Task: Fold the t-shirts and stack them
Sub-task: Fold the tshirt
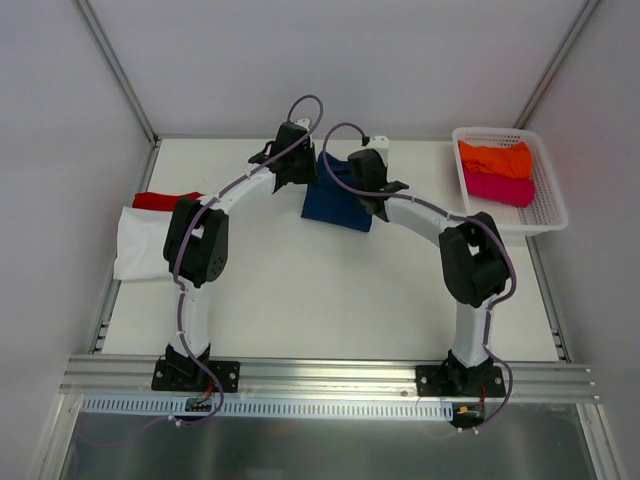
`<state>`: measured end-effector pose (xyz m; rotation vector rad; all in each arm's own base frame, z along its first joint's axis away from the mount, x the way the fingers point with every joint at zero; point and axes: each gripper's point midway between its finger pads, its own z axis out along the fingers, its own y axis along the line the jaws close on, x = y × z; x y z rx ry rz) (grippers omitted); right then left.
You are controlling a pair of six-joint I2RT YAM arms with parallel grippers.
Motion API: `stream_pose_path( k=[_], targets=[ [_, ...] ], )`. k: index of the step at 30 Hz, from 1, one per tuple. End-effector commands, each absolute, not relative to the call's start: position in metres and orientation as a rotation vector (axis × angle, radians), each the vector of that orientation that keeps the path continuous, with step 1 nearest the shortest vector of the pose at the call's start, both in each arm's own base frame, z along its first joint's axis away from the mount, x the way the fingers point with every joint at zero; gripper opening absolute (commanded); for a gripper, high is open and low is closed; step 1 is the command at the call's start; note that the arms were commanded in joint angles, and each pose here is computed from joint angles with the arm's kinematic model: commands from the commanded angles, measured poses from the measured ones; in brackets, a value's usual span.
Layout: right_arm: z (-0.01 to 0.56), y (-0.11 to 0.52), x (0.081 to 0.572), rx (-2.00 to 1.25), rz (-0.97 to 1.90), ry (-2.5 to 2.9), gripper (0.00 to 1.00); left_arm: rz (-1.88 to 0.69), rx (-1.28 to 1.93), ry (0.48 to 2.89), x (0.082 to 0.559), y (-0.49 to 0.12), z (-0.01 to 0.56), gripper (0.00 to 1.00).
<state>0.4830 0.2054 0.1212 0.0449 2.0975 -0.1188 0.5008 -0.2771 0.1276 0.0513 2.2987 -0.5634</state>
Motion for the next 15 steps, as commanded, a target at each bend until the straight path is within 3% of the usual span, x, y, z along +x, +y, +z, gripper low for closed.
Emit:
stream_pose_path(
  k=[1,13,15],
  targets=[
    [0.149,0.21,0.509,0.071,-0.083,2.024,0.0,-0.575,0.069,2.23,0.521,-0.277,0.154,0.0],
    [0.177,0.194,0.575,0.173,-0.101,1.915,0.0,-0.746,0.052,2.06,0.599,-0.297,0.195,0.0],
    [0.18,0.192,0.585,0.173,-0.111,1.901,0.0,-0.747,0.036,2.066,0.613,-0.295,0.178,0.0]
  ],
)
